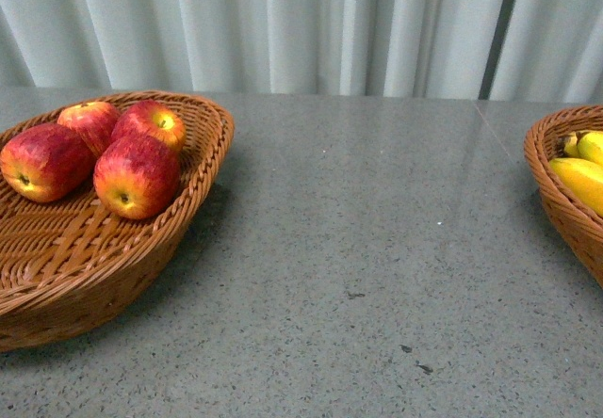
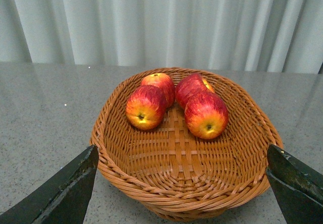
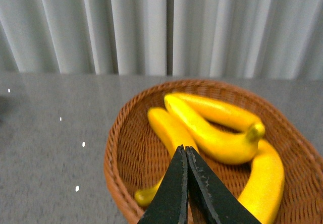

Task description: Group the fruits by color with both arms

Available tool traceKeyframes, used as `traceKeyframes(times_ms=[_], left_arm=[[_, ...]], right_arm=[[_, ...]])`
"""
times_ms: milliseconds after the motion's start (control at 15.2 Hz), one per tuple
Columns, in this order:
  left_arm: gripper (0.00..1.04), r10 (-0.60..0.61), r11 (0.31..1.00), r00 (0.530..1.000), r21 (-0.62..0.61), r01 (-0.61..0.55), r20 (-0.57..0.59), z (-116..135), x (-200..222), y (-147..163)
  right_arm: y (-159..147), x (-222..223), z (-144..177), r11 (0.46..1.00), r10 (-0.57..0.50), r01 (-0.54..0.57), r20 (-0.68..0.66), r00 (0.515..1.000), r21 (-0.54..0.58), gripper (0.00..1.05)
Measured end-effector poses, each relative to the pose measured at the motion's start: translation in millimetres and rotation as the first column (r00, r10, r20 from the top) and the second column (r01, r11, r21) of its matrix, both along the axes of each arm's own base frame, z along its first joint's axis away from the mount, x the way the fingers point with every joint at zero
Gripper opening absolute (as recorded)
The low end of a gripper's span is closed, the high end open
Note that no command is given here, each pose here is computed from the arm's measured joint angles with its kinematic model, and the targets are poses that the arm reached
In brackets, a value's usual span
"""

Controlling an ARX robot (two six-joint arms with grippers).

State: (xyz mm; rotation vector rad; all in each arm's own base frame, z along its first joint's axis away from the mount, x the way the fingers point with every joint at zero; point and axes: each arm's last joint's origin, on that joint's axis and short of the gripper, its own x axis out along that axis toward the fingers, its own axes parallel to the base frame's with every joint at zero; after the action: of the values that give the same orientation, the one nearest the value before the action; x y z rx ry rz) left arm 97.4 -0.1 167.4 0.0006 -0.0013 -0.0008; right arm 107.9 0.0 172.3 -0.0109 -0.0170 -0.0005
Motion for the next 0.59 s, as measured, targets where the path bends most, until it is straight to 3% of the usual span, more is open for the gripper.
traceKeyframes(times_ms=[66, 131, 460, 591], left_arm=[[0.98, 0.001, 1.000, 1.000, 0.000, -0.001, 0.000, 0.0, 0.0, 0.0], [0.98, -0.001, 1.000, 1.000, 0.000, 0.001, -0.001, -0.1, 0.0, 0.0], [0.98, 0.000, 1.000, 1.000, 0.000, 0.000, 0.000, 0.0, 0.0, 0.0], [0.98, 0.000, 1.000, 1.000, 0.000, 0.000, 0.000, 0.0, 0.0, 0.0]], right_arm=[[0.0, -7.0, -8.6, 1.000, 0.001, -0.001, -0.061, 0.998, 0.000, 0.02], [0.0, -10.9, -3.4, 1.000, 0.000, 0.000, 0.004, 1.000, 0.000, 0.02], [0.0, -10.8, -5.0, 1.000, 0.000, 0.000, -0.012, 1.000, 0.000, 0.02], [0.0, -10.8, -5.0, 1.000, 0.000, 0.000, -0.012, 1.000, 0.000, 0.10]])
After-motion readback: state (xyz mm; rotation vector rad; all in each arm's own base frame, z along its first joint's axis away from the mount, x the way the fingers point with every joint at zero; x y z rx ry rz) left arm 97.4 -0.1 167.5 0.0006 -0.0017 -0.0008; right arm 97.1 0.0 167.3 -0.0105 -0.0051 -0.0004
